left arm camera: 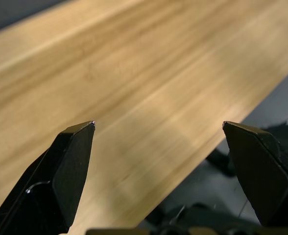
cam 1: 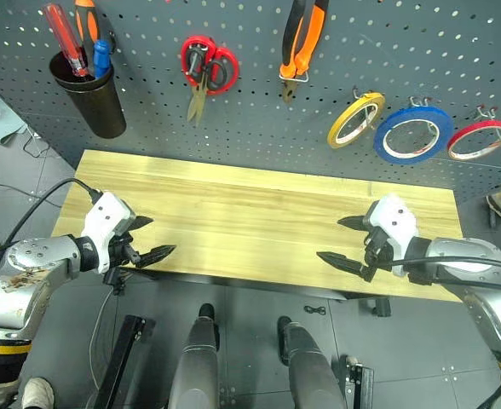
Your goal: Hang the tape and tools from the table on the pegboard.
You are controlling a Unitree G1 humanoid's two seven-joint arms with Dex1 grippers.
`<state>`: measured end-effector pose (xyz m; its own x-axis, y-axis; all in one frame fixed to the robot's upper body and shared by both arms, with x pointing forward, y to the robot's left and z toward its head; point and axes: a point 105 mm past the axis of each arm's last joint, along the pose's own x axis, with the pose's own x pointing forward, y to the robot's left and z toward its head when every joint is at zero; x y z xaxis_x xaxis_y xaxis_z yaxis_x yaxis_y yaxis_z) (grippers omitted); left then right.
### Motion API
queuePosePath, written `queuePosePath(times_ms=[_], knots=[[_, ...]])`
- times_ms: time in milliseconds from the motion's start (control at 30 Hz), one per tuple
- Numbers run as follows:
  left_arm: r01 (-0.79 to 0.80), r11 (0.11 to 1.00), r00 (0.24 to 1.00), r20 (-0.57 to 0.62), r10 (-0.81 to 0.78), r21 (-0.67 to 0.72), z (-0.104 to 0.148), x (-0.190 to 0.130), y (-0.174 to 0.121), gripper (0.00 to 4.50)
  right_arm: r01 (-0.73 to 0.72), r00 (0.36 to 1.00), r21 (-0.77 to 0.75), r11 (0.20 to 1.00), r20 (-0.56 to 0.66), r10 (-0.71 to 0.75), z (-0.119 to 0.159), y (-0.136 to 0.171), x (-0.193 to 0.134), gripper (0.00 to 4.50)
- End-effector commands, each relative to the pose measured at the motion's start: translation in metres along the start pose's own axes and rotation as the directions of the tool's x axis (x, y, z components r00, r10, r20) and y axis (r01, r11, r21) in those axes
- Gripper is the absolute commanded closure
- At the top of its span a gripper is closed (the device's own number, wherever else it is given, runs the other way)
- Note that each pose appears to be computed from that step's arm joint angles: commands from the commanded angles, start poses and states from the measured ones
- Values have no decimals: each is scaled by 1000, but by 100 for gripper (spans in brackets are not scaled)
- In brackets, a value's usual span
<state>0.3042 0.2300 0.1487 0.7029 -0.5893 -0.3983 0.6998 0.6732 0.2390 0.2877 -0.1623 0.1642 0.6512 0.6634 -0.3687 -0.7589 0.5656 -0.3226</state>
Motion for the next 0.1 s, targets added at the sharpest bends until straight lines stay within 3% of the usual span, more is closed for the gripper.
queuePosePath(times_ms=[33,100], knots=[[17,999,1000,22,-18,36,3,1,5,6,61,998,-39,997,4,-61,2,-11,-11,0],[22,999,999,48,-24,50,9,3,6,6,67,998,-43,997,-7,-67,0,-11,-13,0]])
